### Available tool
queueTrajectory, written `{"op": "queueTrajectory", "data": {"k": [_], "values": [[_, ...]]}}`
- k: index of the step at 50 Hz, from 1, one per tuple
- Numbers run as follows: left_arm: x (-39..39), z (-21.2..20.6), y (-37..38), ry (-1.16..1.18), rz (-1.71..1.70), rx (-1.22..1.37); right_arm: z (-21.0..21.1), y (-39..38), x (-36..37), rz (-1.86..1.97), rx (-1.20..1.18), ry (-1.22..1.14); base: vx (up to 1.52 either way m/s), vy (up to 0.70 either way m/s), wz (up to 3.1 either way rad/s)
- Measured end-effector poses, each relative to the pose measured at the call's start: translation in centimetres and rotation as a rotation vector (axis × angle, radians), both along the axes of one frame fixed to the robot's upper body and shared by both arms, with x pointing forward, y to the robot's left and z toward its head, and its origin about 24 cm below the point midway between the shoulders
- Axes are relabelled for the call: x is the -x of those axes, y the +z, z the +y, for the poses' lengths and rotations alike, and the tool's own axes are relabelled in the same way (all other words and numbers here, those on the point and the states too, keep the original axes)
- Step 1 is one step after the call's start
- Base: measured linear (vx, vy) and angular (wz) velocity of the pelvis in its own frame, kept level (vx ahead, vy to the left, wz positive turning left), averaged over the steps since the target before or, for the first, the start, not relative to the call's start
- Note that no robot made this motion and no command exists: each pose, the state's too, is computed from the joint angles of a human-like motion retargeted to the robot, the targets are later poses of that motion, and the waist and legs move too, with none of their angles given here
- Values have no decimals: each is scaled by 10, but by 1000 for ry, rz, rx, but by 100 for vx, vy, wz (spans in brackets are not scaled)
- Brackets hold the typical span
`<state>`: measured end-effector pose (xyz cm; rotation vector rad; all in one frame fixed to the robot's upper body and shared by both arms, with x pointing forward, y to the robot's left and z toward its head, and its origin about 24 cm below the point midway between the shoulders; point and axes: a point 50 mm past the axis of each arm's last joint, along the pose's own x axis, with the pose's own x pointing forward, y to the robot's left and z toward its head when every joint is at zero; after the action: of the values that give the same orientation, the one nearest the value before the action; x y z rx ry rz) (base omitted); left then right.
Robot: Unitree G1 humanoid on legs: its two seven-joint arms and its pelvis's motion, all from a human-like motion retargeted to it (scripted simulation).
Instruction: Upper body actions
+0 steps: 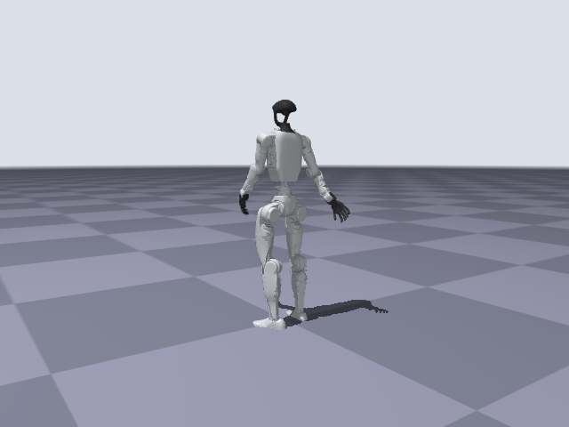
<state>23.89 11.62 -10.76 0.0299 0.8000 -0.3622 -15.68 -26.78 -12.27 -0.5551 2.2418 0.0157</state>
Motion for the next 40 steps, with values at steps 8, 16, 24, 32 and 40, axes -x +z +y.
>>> {"op": "queueTrajectory", "data": {"k": [8,16,24,32,40], "values": [[41,10,-27,45,144,-39,12,-18,-35,-157,18,-65,0,0,0],[253,50,-70,277,938,-35,97,-53,-213,-535,-566,263,1,-1,-37],[430,29,-21,557,1454,35,217,-4,-344,-893,-1072,657,3,-1,-62],[440,28,-14,643,1531,18,212,3,-354,-1003,-1005,1090,0,-3,21],[254,43,-68,332,1023,-35,90,-56,-205,-550,-597,568,-2,1,53]]}}
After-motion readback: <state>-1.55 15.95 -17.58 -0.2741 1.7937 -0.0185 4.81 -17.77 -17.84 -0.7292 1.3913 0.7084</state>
